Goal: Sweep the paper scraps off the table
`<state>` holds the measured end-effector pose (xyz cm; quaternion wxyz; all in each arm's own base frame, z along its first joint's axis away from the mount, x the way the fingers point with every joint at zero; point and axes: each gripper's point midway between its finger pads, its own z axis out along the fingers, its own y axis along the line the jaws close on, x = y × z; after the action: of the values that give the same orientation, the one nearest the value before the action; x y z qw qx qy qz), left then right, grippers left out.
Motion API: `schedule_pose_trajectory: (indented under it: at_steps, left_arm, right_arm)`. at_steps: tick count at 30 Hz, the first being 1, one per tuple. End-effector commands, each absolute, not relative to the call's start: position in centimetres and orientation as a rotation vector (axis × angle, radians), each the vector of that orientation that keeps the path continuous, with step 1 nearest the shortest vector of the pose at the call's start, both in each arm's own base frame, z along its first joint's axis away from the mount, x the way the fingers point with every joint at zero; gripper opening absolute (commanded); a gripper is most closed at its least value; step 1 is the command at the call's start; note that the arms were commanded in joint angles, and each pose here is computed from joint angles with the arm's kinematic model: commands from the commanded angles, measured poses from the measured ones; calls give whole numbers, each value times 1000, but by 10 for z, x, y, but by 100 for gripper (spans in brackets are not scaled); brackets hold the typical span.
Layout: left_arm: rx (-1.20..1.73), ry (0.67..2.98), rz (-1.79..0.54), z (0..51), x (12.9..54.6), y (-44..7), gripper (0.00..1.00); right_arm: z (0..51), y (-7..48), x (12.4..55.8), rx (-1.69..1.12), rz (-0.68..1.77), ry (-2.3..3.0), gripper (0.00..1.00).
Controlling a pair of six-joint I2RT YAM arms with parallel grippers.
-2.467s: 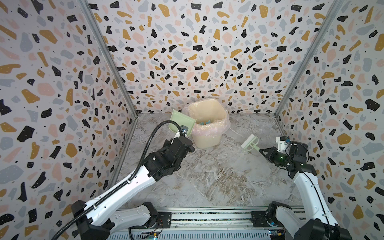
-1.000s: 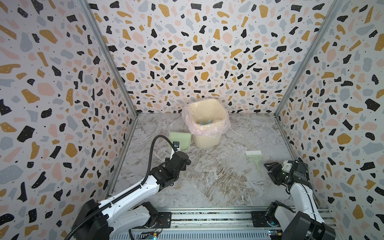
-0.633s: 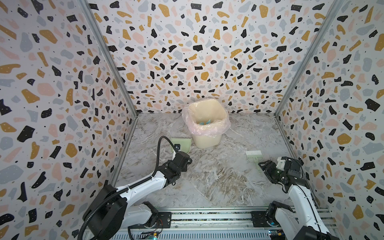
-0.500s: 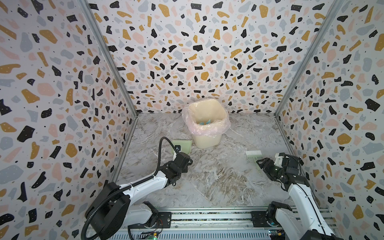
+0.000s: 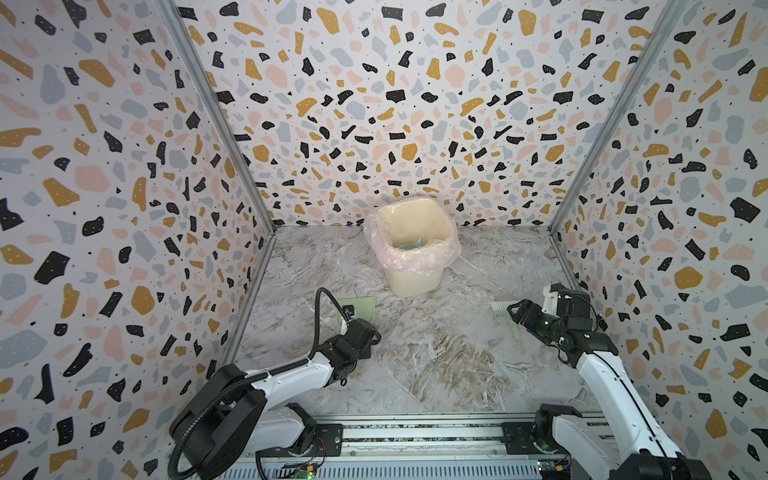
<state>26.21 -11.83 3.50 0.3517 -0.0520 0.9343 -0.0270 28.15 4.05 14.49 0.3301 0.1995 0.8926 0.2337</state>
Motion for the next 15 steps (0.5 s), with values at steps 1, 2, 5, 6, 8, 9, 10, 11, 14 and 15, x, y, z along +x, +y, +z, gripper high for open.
schedule_pose_trajectory:
  at_steps: [1,2,5,6,8,9,10,11,14,15]
  left_arm:
    - [-167,2374,-88,47,268,-118,44]
    - [-167,2370,-87,49,269,-118,48]
    - [-165,2349,-78,61,272,-117,57]
    - [-167,2330,-76,69,275,-117,60]
    - [-158,2275,-76,89,281,-116,66]
    - [-150,2237,-71,102,285,-116,69]
    - [-141,2205,-60,113,288,-114,71]
    - [-129,2168,-39,125,292,-112,73]
    - [-70,2088,42,154,303,-107,80]
    - [-48,2071,81,161,306,-104,81]
  right_arm:
    - [164,41,293,399,562,2295,82]
    - [163,40,294,387,549,2295,83]
    - [163,39,301,339,514,2300,86]
    - [163,38,304,320,504,2300,86]
    - [163,38,311,282,476,2290,87]
    - [164,37,315,258,463,2281,88]
    - [163,37,318,239,448,2276,88]
    - [162,36,321,224,423,2269,89]
    - [163,34,335,147,353,2225,94]
    - [164,33,339,127,332,2211,96]
